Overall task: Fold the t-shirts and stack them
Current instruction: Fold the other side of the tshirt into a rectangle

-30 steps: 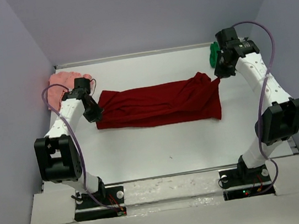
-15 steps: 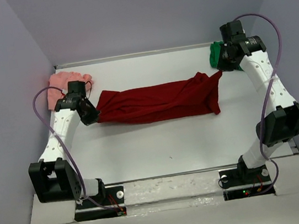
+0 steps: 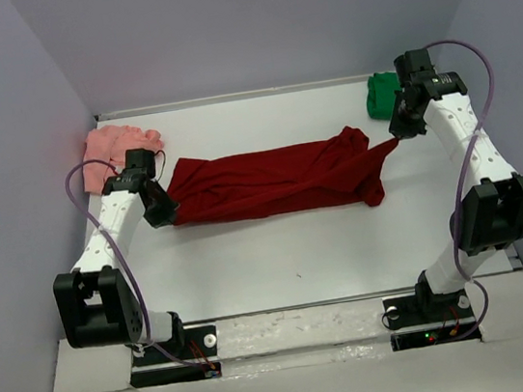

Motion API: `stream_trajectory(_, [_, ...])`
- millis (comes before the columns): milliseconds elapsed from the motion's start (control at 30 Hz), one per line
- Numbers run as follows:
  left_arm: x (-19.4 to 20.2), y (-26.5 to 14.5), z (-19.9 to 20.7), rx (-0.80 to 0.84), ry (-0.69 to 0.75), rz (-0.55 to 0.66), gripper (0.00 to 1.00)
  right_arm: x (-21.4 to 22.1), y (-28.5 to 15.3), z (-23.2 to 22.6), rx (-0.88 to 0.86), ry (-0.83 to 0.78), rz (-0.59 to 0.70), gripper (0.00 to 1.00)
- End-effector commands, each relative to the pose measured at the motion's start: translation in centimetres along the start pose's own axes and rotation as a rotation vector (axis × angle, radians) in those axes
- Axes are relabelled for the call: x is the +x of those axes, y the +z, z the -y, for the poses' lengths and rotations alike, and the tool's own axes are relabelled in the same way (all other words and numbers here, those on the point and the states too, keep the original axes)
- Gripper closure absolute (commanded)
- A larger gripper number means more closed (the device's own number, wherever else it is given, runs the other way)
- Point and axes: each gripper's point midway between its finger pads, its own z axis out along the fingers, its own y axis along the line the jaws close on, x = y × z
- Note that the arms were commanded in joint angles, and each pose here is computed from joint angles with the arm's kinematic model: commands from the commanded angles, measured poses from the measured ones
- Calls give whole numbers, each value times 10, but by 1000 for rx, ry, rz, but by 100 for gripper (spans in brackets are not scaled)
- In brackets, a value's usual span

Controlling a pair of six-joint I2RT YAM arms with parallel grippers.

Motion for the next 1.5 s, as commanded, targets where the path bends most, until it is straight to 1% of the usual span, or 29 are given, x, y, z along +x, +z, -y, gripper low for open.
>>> stream_trajectory(0, [0, 4, -9, -37, 7, 1, 100, -26, -7, -2, -18, 10, 86, 100])
stream_trajectory(200, [-3, 3, -15, -59, 8, 11, 100, -33, -4, -8, -28, 7, 79, 100])
stream_trajectory(467, [0, 5, -13, -46, 7, -7, 100, -36, -7, -11, -47, -2, 89, 100])
stream_trajectory(733, [-2, 0, -13, -46, -1, 0, 100, -36, -9, -12, -56, -3, 89, 100])
stream_trajectory(1033, [31, -4, -8, 43, -50, -72, 100, -28, -21, -14, -105, -7, 92, 100])
stream_trajectory(1100, [35, -8, -5, 70, -51, -82, 96, -28, -24, -14, -111, -8, 100, 100])
stream_trajectory(1233, [37, -12, -5, 81, -49, -81, 84, -32, -27, -16, -124, -8, 108, 100])
stream_trajectory(1467, [41, -7, -9, 65, -47, -87, 83, -35, -33, -16, -129, -7, 119, 100])
